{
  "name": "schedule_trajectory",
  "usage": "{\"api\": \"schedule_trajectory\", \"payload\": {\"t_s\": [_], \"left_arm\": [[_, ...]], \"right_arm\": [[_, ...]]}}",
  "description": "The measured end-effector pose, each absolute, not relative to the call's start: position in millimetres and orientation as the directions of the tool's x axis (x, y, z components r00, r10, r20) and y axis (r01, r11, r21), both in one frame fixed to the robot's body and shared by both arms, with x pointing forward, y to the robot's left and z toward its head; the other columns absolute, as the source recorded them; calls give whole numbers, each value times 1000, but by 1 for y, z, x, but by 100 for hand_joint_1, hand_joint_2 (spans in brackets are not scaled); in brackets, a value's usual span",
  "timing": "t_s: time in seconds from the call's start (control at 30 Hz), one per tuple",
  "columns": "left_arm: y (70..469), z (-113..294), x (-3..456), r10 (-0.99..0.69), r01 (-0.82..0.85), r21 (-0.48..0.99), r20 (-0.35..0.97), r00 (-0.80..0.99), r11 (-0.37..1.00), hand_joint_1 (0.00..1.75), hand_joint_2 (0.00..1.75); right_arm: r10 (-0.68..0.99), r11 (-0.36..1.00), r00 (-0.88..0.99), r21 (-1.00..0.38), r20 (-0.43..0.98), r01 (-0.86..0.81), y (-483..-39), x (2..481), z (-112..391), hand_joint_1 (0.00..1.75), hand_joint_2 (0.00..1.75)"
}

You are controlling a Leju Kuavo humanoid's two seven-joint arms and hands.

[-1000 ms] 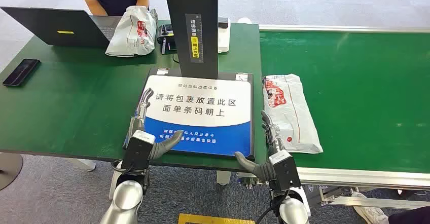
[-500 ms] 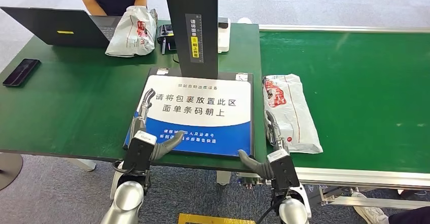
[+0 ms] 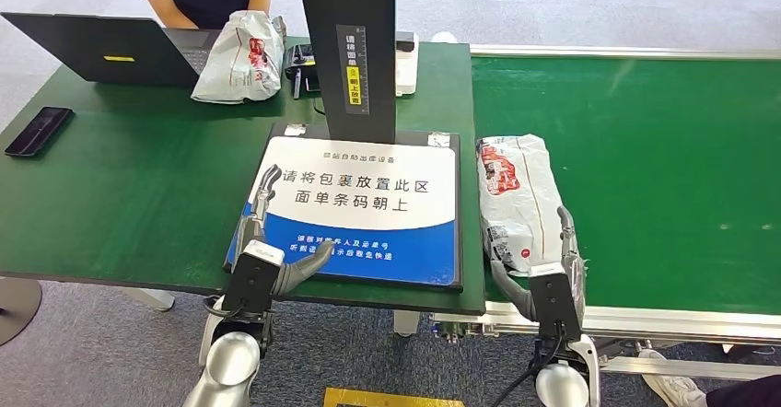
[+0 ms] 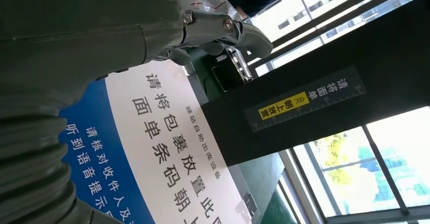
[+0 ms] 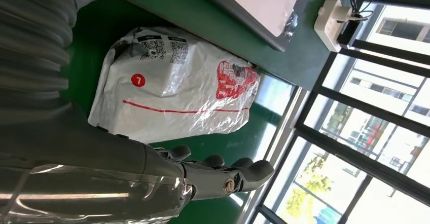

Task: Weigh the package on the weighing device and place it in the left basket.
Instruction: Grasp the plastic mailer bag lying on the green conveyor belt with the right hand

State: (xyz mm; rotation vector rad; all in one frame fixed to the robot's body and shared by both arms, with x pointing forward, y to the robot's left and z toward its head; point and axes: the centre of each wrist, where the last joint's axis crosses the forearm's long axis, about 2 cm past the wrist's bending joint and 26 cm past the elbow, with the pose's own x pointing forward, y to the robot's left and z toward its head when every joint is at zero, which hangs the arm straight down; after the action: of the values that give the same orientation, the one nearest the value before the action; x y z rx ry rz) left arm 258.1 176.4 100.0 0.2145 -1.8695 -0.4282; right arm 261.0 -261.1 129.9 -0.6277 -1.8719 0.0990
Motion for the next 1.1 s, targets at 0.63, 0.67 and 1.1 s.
{"api": "schedule_trajectory", "payload": {"t_s": [0.63,0.67,1.1], "left_arm": [[176,102,261,-353,61,395,871,-342,917,0,175],[176,103,261,-353,61,395,871,-343,917,0,175],[176,105,264,-352,79,399,874,-336,914,0,175]], "right_arm": [[505,819,-199,-394,840,418,-273,260,130,0,175],[518,810,-189,-407,835,422,-273,260,130,0,175],[750,543,165,-739,641,398,-296,273,125,0,175]]}}
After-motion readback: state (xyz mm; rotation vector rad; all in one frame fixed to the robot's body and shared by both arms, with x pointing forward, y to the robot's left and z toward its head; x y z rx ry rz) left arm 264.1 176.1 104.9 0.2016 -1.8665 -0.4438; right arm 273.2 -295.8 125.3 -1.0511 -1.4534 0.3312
